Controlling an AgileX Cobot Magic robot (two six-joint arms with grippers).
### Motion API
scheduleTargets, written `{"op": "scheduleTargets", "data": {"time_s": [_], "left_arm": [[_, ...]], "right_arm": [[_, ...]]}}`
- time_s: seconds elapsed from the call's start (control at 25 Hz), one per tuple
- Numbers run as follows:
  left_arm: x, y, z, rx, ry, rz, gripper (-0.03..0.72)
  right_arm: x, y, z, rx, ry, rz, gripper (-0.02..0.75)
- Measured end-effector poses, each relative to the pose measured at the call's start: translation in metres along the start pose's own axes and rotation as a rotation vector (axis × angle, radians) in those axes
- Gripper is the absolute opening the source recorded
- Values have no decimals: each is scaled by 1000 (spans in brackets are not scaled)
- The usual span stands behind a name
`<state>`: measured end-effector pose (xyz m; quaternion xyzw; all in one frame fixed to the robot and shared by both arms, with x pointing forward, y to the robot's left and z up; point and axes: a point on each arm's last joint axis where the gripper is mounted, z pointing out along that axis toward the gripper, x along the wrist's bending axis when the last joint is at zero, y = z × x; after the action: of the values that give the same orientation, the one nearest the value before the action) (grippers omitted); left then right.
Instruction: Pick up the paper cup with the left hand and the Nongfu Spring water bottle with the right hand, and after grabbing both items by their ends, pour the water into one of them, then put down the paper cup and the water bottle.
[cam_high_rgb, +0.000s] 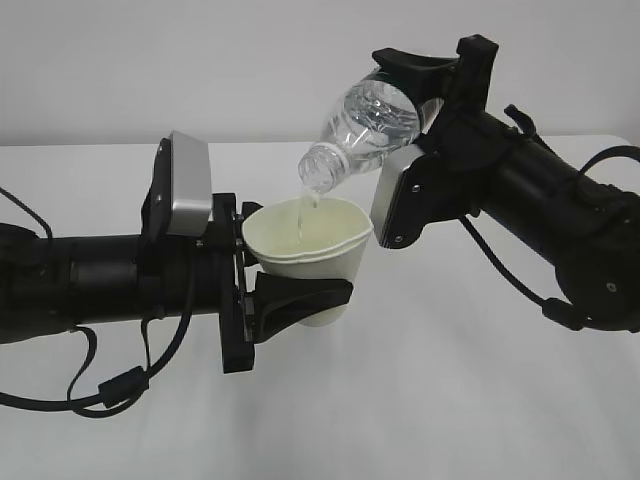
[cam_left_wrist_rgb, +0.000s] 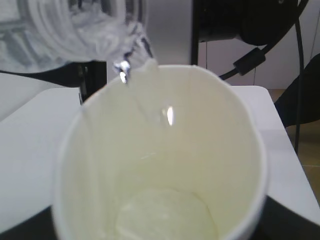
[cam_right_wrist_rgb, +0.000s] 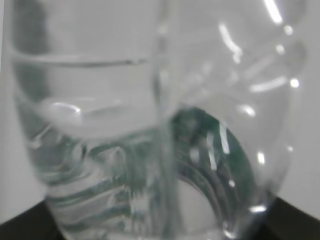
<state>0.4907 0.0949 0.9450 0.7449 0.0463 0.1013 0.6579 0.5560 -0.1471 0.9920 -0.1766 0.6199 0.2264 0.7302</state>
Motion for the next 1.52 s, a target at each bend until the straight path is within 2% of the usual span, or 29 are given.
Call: {"op": "scheduleTargets", "data": {"time_s": [1.52], "left_arm": [[1, 0, 0, -3, 14, -6, 419]], "right_arm": [[0, 0, 0, 0, -1, -29, 473]]}}
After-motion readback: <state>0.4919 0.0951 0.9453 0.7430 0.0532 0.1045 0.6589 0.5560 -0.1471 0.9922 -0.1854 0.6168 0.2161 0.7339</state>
